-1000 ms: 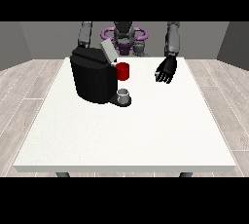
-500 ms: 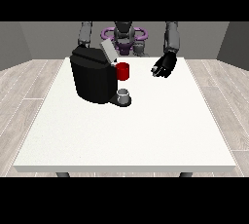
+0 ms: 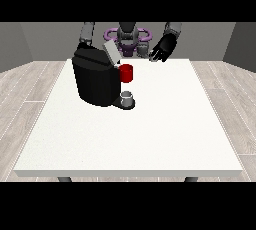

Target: Insert the coffee pod into the coffee machine and close the lid

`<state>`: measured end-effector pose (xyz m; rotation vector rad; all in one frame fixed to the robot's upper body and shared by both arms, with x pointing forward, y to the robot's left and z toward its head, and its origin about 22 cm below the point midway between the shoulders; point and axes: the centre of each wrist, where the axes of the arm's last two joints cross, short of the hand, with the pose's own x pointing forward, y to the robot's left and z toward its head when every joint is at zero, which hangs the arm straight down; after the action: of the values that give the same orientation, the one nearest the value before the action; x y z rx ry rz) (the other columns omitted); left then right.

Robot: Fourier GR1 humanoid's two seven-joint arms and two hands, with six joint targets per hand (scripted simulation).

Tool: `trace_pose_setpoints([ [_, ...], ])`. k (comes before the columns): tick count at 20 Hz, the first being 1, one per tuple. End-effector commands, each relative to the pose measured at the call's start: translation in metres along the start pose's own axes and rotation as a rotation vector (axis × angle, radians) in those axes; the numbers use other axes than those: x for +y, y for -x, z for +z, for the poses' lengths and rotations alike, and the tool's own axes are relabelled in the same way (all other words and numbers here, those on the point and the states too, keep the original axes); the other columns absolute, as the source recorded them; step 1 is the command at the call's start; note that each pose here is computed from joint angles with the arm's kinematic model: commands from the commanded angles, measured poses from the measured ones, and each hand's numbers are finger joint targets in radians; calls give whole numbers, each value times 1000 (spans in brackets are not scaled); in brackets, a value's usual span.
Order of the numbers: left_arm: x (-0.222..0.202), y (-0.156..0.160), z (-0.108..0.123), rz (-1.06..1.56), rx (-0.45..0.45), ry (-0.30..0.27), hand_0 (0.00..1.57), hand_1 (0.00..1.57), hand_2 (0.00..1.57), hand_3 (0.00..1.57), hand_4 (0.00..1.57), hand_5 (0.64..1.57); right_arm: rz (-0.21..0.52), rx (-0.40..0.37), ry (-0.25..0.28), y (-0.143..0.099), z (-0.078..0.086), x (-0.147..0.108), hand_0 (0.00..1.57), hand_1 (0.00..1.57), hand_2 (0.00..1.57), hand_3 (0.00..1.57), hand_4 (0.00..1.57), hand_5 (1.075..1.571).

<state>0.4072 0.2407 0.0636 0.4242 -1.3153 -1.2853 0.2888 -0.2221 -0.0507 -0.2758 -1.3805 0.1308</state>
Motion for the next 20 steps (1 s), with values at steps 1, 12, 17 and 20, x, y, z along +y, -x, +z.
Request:
trace_pose_setpoints([
  [1,32,-36,-11,-23,-18,5,1340,1340,1372,1351,562,1571,-7,30,-23,6,5,12,0,0,0,0,0,1571],
  [12,130,-44,7,56,3,-164,1221,1221,1266,1292,509,1571,-44,-163,-42,-53,-11,6,0,0,0,0,0,1571],
  [17,166,-66,15,23,-42,-254,1256,1256,1287,1265,488,1571,-13,-239,2,-67,-24,-14,0,0,0,0,0,1571],
  [20,172,-84,11,-4,-37,-268,1155,1155,1247,1266,484,1571,-23,-261,0,-90,-36,-25,0,0,0,0,0,1571],
])
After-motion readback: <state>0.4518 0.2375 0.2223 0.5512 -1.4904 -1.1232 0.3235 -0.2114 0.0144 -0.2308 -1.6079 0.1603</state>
